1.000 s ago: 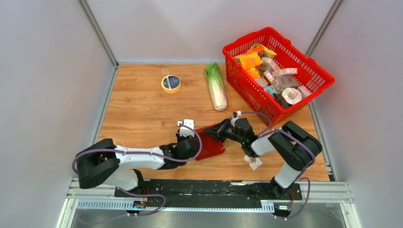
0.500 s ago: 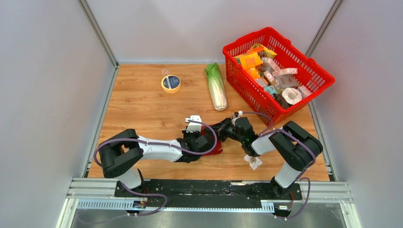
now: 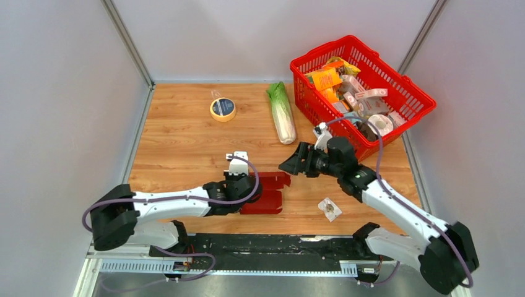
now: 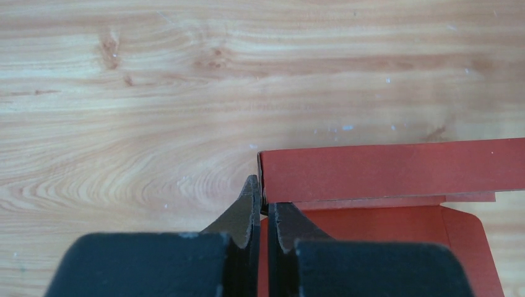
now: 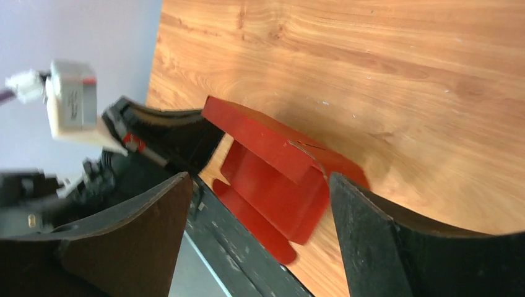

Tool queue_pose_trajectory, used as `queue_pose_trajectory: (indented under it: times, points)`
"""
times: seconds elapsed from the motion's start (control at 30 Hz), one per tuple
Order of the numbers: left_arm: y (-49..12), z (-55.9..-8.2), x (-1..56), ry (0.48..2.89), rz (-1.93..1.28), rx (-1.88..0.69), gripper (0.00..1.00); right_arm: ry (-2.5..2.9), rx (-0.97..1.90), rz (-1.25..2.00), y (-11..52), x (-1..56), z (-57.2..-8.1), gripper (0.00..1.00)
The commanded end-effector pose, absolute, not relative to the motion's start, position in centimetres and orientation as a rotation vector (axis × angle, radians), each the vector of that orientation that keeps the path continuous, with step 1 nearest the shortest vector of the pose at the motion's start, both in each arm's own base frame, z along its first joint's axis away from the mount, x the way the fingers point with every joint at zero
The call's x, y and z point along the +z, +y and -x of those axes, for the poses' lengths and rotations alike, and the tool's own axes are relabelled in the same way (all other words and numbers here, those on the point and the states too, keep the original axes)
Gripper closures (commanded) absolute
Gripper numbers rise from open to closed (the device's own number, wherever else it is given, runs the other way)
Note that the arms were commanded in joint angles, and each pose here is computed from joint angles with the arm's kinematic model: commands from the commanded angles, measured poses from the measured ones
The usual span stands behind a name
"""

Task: Fold the paper box

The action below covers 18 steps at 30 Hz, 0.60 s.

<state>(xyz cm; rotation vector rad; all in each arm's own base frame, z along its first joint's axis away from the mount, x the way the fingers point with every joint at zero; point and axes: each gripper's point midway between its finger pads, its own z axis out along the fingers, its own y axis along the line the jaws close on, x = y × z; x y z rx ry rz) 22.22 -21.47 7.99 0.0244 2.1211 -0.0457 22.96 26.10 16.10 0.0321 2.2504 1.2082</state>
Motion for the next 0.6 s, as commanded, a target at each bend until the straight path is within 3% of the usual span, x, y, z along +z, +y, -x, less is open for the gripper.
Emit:
queue_pose_trajectory:
  times: [0.0,0.13,0.2,0.37,0.47,0.5,0.57]
  points:
    - [-20.6,-19.2,7.8,2.248,-0.095,-0.156,1.0,2.338,0.94,0.368,22.5,15.9,-19.7,0.15]
    - [-19.3,-17.6,7.7,2.318,-0.086,-0.164,1.0,2.415,0.88,0.368,22.1,17.2,-19.1,0.27]
    - [-18.7,-16.9,7.5,2.341,-0.071,-0.172,1.0,2.427,0.879,0.387,23.2,17.7,-18.8,0.29]
    - [-18.2,-16.6,7.0,2.334,0.01,-0.215,1.0,2.413,0.879,0.496,27.5,18.9,-17.6,0.46]
    - [-18.1,-16.7,7.2,2.326,0.024,-0.225,1.0,2.429,0.8,0.481,28.0,18.3,-18.5,0.64]
    - [-18.1,-16.7,7.2,2.322,0.025,-0.221,1.0,2.432,0.778,0.471,28.0,18.0,-18.8,0.77]
    - [-18.0,-16.7,7.4,2.316,0.021,-0.224,1.0,2.41,0.754,0.459,27.9,18.1,-19.4,0.87]
